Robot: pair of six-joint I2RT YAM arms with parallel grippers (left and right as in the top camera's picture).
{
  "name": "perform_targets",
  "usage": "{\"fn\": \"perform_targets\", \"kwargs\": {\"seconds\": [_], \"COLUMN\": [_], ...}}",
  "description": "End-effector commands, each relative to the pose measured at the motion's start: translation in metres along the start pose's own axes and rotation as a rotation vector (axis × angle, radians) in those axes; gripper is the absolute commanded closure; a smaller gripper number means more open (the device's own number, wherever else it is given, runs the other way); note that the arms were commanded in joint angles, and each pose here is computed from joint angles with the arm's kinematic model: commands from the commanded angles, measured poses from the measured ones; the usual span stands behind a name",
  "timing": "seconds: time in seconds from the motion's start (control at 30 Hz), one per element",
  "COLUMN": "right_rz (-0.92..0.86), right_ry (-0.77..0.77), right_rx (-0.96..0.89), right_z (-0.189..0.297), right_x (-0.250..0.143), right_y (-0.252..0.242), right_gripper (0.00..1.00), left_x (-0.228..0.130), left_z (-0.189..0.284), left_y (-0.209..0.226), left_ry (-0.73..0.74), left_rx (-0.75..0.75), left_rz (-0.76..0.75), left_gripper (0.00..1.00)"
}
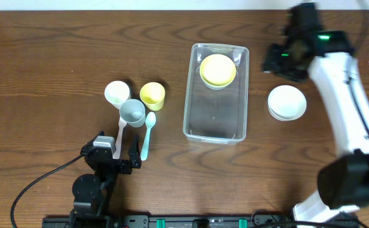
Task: Pack container
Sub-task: 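Move right gripper to the white bowl and grasp its rim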
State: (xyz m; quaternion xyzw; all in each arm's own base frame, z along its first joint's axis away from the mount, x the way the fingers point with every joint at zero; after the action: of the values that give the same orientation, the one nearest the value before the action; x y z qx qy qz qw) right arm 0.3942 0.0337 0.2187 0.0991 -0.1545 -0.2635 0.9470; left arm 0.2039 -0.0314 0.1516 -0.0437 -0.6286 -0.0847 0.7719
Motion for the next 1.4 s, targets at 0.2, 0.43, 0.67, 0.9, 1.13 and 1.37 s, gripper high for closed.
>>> {"fn": "perform_targets", "kwargs": {"seconds": [0.2,0.43,0.67,0.9,1.13,1.37], "right_rz": [-0.160,-0.201,-0.242,-0.270,-0.251,-0.070], "right_ry": [0.063,0.101,0.074,0.063,-0.050,-0.186], "right_rx": [-0.264,-0.212,-0.198,-0.196,-0.165,0.038], "right_z": [-0.023,-0.081,-0.114,-0.124,-0.073,0.036], "right_x": [0.003,-0.022,-0.038,-0.044,-0.010,0.012], "right_y": [-0.123,-0.146,-0.157,-0.161,-0.141,-0.059], "right_gripper": [0.34,0.32,0.47,0.87,0.99,0.99], "left_x": [-0.011,-0.011,-0.011,-0.011,-0.011,-0.011], "left_z": [-0.003,-0.003,-0.003,-0.003,-0.003,-0.003], "left_y": [-0.001,-0.001,-0.001,-0.001,-0.001,-0.001], "left_ry": [0.025,0.025,0.025,0.025,0.025,0.025], "left_rx": [-0.007,-0.007,-0.007,-0.007,-0.007,-0.007], "left_rz": [-0.003,-0.003,-0.003,-0.003,-0.003,-0.003], "left_gripper": [0.02,0.02,0.02,0.02,0.02,0.02]}}
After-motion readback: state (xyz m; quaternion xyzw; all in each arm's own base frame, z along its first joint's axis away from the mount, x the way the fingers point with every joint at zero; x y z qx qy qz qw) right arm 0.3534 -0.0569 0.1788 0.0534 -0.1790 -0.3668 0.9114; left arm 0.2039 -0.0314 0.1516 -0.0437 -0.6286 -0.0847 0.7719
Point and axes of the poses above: each gripper's point midway between its finger pads, its own z axis back along the fingers, its own y axis along the line the jaws close on, x = y × z, the point moved 3 cm from there along z, back along the fingers, and after that the axes turned 10 degrees about -z, right-handed, at the moved point
